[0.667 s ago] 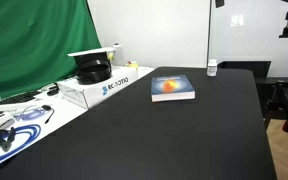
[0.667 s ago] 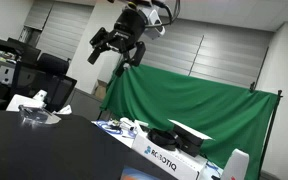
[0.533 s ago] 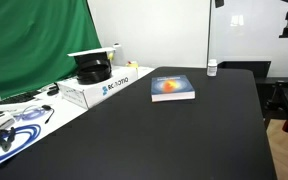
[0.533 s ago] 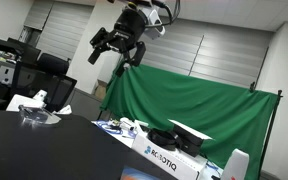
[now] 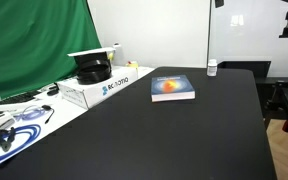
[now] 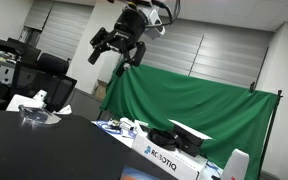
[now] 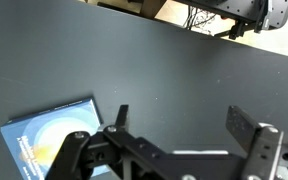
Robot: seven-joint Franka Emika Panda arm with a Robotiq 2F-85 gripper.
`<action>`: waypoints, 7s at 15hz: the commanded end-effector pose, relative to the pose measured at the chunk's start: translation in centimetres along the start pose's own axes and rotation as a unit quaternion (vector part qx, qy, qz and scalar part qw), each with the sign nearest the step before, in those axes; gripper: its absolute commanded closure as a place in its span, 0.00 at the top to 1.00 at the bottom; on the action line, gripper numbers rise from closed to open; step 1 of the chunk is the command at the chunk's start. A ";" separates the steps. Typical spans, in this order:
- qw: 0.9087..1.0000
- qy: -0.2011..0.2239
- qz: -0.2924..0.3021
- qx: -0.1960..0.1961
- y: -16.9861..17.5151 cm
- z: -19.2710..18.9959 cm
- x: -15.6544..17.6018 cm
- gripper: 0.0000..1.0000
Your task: Pick up the vial and put it on the book
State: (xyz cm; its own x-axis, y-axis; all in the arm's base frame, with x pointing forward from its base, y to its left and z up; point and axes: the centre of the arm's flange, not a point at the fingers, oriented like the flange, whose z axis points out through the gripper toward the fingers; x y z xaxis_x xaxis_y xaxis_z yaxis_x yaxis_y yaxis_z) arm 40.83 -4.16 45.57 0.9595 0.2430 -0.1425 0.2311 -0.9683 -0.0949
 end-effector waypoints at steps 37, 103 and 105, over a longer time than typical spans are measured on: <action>0.946 0.174 0.261 -0.075 34.7 -10.7 0.0 1.00; 0.917 0.095 0.385 -0.042 50.4 23.7 -2.8 0.45; 0.917 0.090 0.386 -0.045 50.2 23.8 -2.5 0.33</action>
State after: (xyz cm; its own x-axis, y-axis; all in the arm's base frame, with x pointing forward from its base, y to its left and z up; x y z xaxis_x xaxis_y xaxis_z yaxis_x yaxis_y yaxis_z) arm 45.31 -51.54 17.85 0.8586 -0.5106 0.0443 -0.5121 -0.8582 0.0340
